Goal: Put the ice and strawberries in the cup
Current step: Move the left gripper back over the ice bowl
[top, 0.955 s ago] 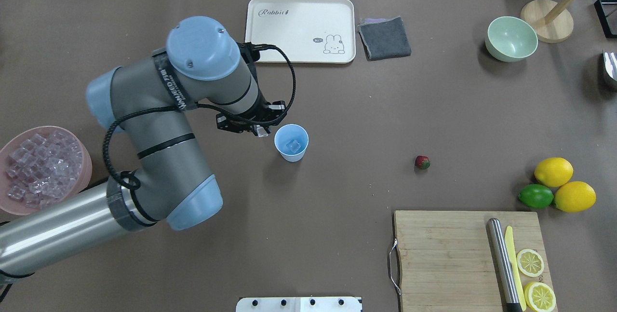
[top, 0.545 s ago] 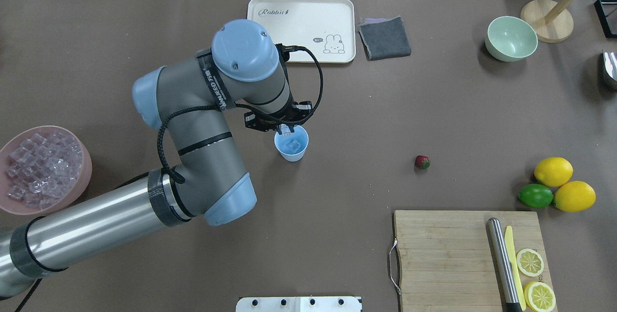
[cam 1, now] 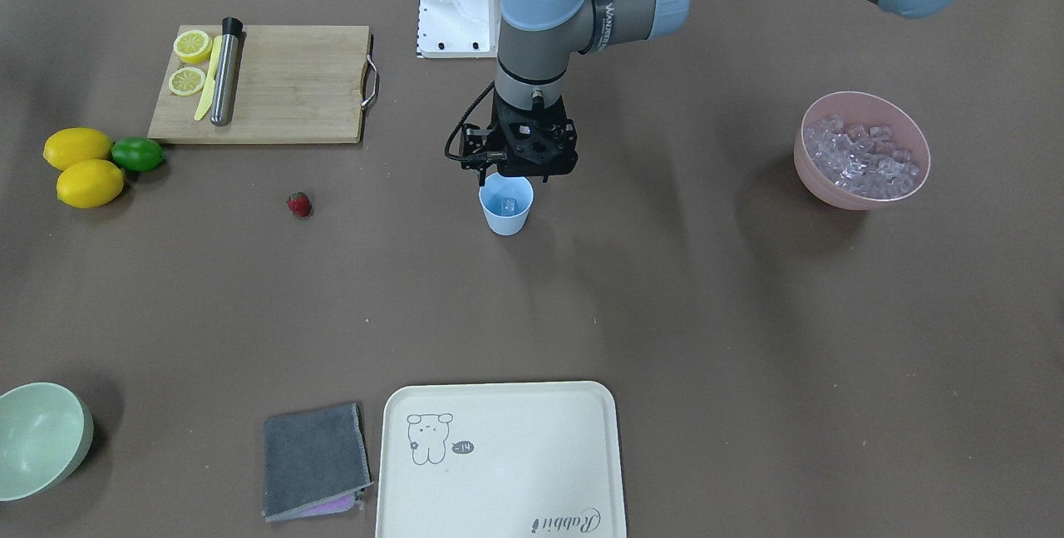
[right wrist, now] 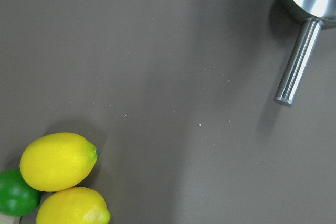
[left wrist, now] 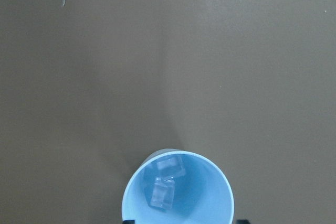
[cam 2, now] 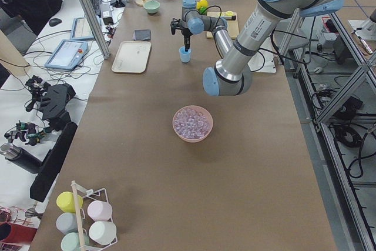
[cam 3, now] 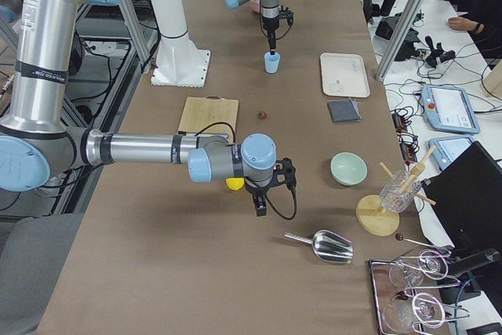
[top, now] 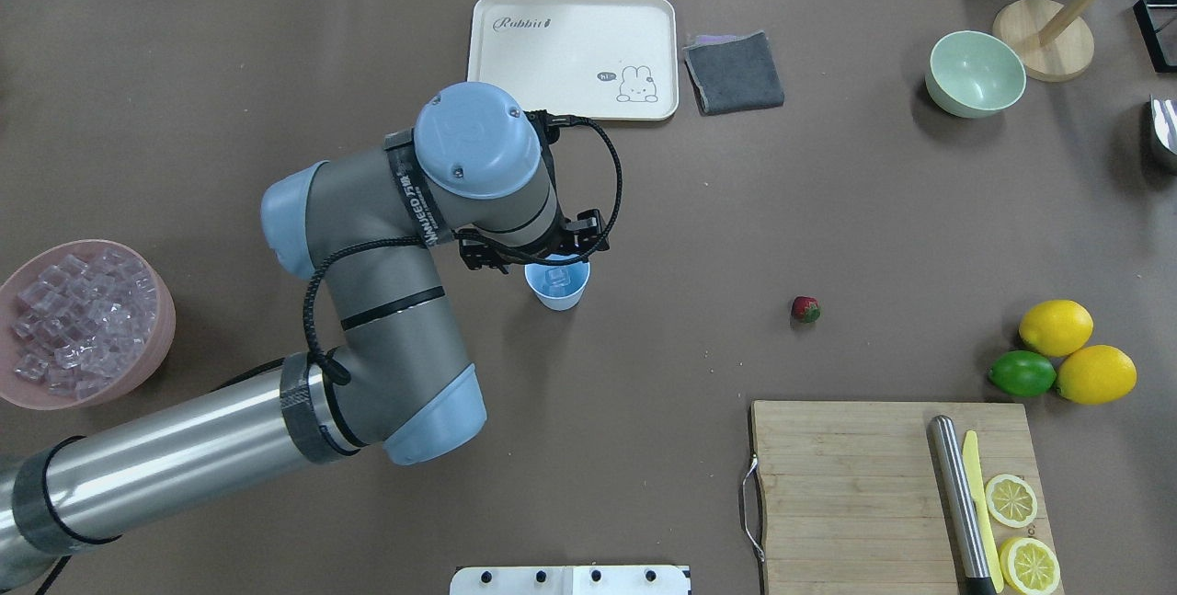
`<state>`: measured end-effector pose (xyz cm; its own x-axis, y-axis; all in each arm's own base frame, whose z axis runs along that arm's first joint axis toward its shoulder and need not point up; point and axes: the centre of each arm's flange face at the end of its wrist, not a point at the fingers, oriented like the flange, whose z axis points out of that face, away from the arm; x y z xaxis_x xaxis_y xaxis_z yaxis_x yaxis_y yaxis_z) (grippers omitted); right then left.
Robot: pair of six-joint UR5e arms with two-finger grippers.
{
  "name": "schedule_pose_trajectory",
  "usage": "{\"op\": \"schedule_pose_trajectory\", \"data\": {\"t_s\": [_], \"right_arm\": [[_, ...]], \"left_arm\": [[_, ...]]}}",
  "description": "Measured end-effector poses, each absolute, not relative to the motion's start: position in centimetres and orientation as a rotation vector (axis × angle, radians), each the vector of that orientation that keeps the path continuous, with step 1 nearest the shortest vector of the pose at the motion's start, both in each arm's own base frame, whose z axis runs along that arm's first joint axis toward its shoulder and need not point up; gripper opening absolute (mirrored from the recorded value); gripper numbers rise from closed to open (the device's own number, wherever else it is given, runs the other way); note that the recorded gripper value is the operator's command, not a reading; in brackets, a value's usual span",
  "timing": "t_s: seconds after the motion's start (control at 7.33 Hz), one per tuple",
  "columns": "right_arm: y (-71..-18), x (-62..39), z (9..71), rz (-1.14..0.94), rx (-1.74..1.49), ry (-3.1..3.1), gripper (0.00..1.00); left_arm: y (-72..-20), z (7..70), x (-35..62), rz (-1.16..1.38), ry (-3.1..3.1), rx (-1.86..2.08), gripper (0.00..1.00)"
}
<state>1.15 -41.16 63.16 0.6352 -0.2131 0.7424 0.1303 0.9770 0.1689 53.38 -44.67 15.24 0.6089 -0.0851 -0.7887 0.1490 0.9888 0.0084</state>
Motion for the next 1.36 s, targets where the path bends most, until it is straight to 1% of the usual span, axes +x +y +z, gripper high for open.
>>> {"op": "schedule_pose_trajectory", "data": {"t_s": [0.41,0.82,0.95,1.09,1.36], "right_arm": [[-41.0,1.1,63.2,-0.196,0.101,-0.862,1.0],[-41.0,1.1,63.2,-0.198,0.102,-0.861,1.0],[-41.0,1.1,63.3,-0.198,0.102,-0.86,1.0],[-41.0,1.1,63.3,-0.197,0.101,-0.86,1.0],[-41.0,1.1,63.4,-0.196,0.099,-0.86,1.0]], "left_arm": [[-47.0,22.4,42.1,0.026,0.847,0.173,0.97],[-46.0,30.7,33.3,0.244,0.742,0.261,0.97],[-45.6,32.5,30.4,0.257,0.72,0.271,0.97],[-45.6,34.4,27.4,0.207,0.714,0.245,0.97],[-46.6,39.2,20.1,0.012,0.736,0.137,0.97]]}}
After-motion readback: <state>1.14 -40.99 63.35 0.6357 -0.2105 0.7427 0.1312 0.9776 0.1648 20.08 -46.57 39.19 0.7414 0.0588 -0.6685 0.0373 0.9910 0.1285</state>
